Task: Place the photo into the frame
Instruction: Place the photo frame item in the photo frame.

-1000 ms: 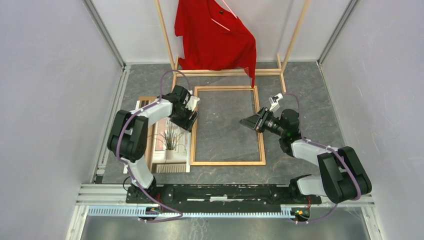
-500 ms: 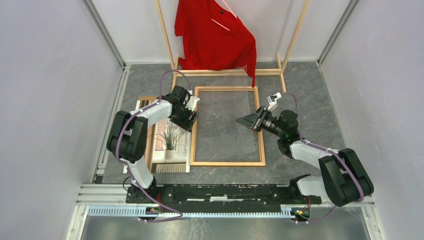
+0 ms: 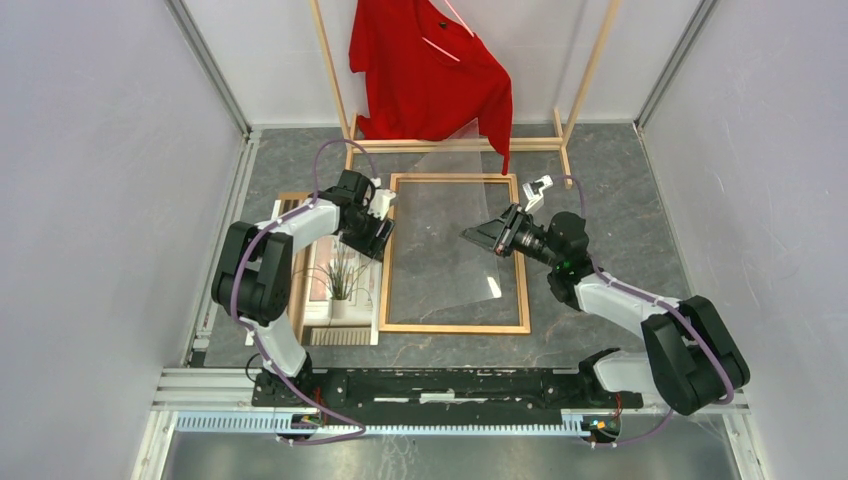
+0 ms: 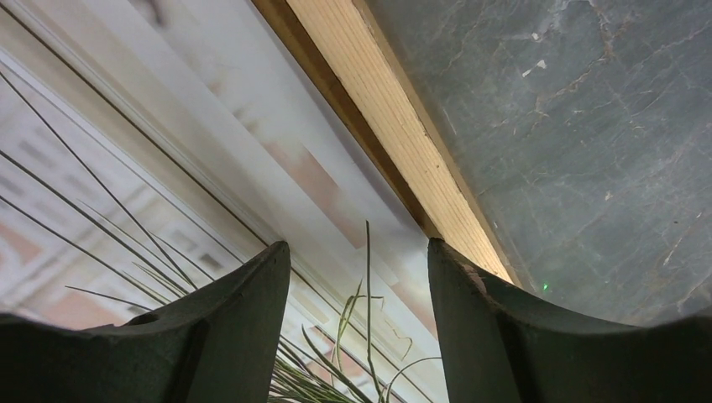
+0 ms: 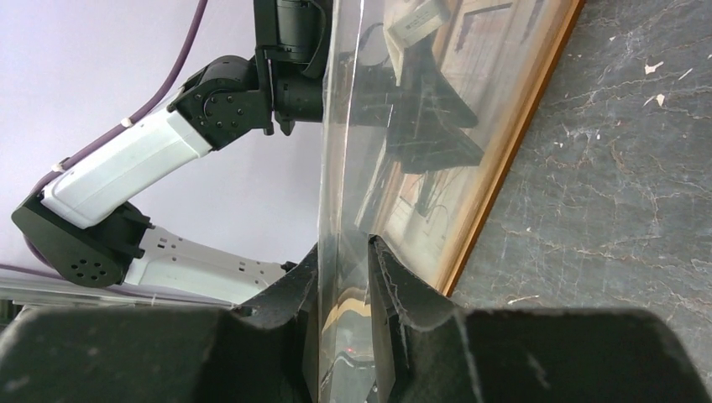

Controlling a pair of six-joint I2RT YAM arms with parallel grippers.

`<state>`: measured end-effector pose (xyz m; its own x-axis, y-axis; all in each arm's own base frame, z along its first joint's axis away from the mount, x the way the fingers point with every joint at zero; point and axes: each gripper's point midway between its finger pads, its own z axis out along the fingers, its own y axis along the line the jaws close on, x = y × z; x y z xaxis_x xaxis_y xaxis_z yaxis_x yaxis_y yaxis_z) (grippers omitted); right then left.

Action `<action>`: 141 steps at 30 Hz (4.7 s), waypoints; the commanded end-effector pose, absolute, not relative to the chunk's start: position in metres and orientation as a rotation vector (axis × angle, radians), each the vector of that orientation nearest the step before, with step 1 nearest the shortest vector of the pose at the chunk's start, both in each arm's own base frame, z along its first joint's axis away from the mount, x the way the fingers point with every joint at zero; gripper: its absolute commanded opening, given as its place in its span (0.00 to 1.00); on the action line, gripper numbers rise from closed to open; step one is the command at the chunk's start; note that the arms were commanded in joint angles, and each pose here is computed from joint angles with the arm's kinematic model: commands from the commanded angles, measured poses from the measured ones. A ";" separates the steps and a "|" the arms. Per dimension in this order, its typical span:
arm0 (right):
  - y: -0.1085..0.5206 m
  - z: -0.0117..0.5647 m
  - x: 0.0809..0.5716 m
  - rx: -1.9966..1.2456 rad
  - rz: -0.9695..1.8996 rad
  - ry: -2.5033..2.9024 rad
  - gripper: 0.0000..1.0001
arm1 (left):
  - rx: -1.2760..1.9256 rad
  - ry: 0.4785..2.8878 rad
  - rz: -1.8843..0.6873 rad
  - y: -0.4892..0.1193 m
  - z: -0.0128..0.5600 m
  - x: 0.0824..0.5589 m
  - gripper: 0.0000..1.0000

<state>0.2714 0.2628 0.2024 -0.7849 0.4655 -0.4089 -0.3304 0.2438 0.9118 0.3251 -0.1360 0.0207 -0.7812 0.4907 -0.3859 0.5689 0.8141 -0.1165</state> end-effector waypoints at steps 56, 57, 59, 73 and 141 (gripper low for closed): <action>0.211 0.099 0.292 0.041 1.122 2.178 0.42 | 0.775 2.734 -0.384 -0.135 -0.002 0.307 0.66; 0.212 0.098 0.292 0.040 1.123 2.179 0.42 | 0.775 2.736 -0.384 -0.135 -0.002 0.307 0.67; 0.213 0.097 0.293 0.039 1.127 2.178 0.42 | 0.775 2.736 -0.382 -0.135 -0.002 0.307 0.66; 0.204 0.086 0.288 0.053 1.080 2.209 0.43 | 0.774 2.733 -0.376 -0.134 0.000 0.308 0.66; 0.175 0.069 0.315 -0.117 0.420 2.420 0.97 | 0.786 2.750 -0.345 -0.129 -0.006 0.306 0.66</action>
<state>0.2978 0.1727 0.0498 -0.8135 0.0306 -0.5807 -0.1742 0.9399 0.2936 0.3270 -0.1340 0.0206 -0.7822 0.4791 -0.3983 0.5629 0.8174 -0.1223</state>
